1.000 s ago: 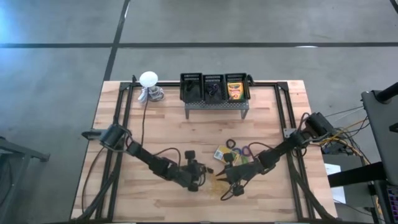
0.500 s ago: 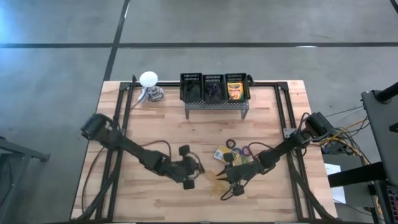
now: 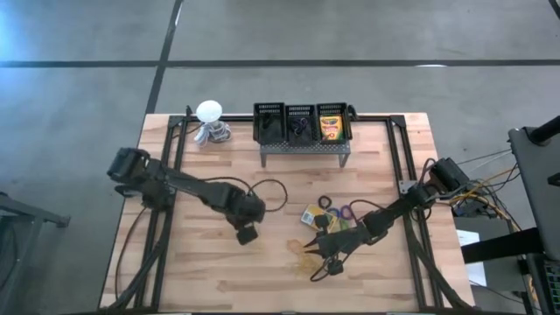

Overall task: Pick & Place Office Desk Supplies
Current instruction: Put the black rubber band into the left black bin on the shelf

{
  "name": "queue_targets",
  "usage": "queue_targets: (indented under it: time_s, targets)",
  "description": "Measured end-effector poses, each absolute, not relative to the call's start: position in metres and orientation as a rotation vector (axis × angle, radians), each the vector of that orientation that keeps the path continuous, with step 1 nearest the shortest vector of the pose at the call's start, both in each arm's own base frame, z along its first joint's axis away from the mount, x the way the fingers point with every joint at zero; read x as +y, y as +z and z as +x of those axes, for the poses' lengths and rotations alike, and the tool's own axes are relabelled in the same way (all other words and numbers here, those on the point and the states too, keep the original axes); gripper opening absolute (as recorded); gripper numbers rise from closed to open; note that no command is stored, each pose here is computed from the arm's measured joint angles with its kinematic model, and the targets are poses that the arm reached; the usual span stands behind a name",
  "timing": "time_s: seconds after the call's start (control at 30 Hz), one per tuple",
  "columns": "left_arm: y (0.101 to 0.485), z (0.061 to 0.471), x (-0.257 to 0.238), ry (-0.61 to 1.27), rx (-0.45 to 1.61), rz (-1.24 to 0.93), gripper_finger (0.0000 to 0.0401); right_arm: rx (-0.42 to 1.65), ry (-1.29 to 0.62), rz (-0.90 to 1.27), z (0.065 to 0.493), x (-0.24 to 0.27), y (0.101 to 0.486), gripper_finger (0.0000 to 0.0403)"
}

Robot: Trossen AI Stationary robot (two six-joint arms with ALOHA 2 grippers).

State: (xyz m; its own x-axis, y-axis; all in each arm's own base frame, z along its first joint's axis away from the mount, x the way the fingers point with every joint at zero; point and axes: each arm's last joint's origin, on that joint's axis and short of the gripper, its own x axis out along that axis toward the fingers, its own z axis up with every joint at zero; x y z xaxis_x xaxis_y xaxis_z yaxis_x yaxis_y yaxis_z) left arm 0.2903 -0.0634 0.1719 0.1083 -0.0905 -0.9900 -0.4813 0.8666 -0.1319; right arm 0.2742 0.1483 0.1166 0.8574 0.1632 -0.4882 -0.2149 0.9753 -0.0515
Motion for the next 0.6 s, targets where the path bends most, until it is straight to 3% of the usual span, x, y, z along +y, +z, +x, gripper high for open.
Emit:
queue_targets:
  time_s: [0.27, 0.43, 0.6]
  targets:
    - [0.171, 0.277, -0.042, 0.378, 1.641, -0.557, 0.0009, 0.501, 0.199, -0.102, 0.274, 0.148, 0.117, 0.0056]
    - [0.17, 0.27, -0.041, 0.332, 1.742, -0.634, 0.0009, 0.502, 0.198, -0.097, 0.274, 0.148, 0.117, 0.0058]
    - [0.177, 0.279, -0.043, 0.157, 1.686, -0.494, 0.001, 0.503, 0.196, -0.091, 0.274, 0.148, 0.117, 0.0061]
